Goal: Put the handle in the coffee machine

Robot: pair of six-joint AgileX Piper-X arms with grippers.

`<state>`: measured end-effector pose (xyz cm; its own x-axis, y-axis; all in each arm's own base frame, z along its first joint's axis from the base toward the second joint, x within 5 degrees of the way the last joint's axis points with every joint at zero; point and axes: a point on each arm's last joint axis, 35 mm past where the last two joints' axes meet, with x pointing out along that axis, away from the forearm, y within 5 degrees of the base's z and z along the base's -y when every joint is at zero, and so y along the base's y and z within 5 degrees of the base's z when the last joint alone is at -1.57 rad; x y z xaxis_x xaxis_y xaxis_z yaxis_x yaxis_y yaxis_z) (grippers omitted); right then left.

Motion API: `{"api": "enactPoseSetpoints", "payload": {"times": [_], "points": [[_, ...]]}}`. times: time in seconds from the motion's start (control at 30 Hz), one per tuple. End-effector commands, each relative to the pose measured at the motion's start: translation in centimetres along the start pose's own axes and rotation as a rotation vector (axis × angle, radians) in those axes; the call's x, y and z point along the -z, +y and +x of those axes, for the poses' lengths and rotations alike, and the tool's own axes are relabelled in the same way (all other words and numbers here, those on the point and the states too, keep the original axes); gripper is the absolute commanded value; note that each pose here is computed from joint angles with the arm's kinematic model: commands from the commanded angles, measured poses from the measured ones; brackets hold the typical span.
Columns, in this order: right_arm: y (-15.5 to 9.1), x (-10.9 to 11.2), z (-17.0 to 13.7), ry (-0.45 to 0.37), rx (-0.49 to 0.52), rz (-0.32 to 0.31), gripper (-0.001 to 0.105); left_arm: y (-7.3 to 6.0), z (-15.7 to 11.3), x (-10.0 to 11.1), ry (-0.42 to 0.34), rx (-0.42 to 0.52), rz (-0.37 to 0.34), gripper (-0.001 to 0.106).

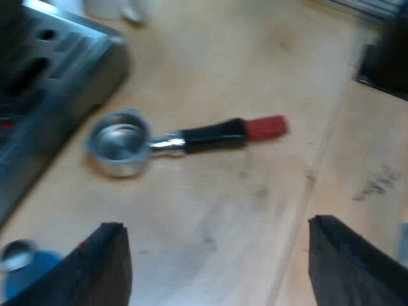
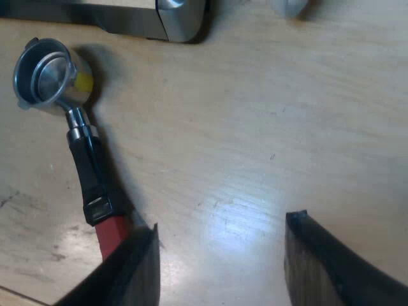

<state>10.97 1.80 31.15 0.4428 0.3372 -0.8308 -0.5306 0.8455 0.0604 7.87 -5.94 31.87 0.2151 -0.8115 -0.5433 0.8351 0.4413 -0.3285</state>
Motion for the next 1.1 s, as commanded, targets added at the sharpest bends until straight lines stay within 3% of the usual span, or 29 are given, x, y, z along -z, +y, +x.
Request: {"api": "enactPoseSetpoints", "payload": {"times": [0.03,0.37,0.57,0.67,0.83,0.97,1.03,1.1], "points": [[0.0,-0.4,-0.3,-0.035,0.003,-0.058,0.047,-0.1,0.6,-0.3,0.02,0.078,0.009,0.061],[-0.1,-0.5,-0.4,-0.038,0.016,-0.063,0.047,0.5,1.2,-1.1,0.001,0.079,0.044,0.061],[-0.6,-0.8,0.5,0.009,0.017,-0.01,0.047,0.5,1.2,-1.1,0.001,0.079,0.044,0.061],[-1.0,-1.1,1.3,0.045,0.0,0.01,0.036,0.5,1.2,-1.1,0.001,0.079,0.048,0.061],[-1.5,-1.5,2.5,0.09,-0.05,0.031,0.002,0.5,1.2,-1.0,0.003,0.079,0.049,0.061],[-1.2,-1.8,3.2,0.104,-0.105,0.011,0.0,0.5,1.2,-1.0,0.002,0.079,0.052,0.061],[-0.8,-2.1,3.6,0.119,-0.124,-0.019,0.0,0.5,1.2,-1.0,0.002,0.079,0.06,0.061],[0.0,-2.4,4.3,0.16,-0.118,-0.088,0.0,0.5,1.2,-1.0,0.002,0.079,0.068,0.061]]}}
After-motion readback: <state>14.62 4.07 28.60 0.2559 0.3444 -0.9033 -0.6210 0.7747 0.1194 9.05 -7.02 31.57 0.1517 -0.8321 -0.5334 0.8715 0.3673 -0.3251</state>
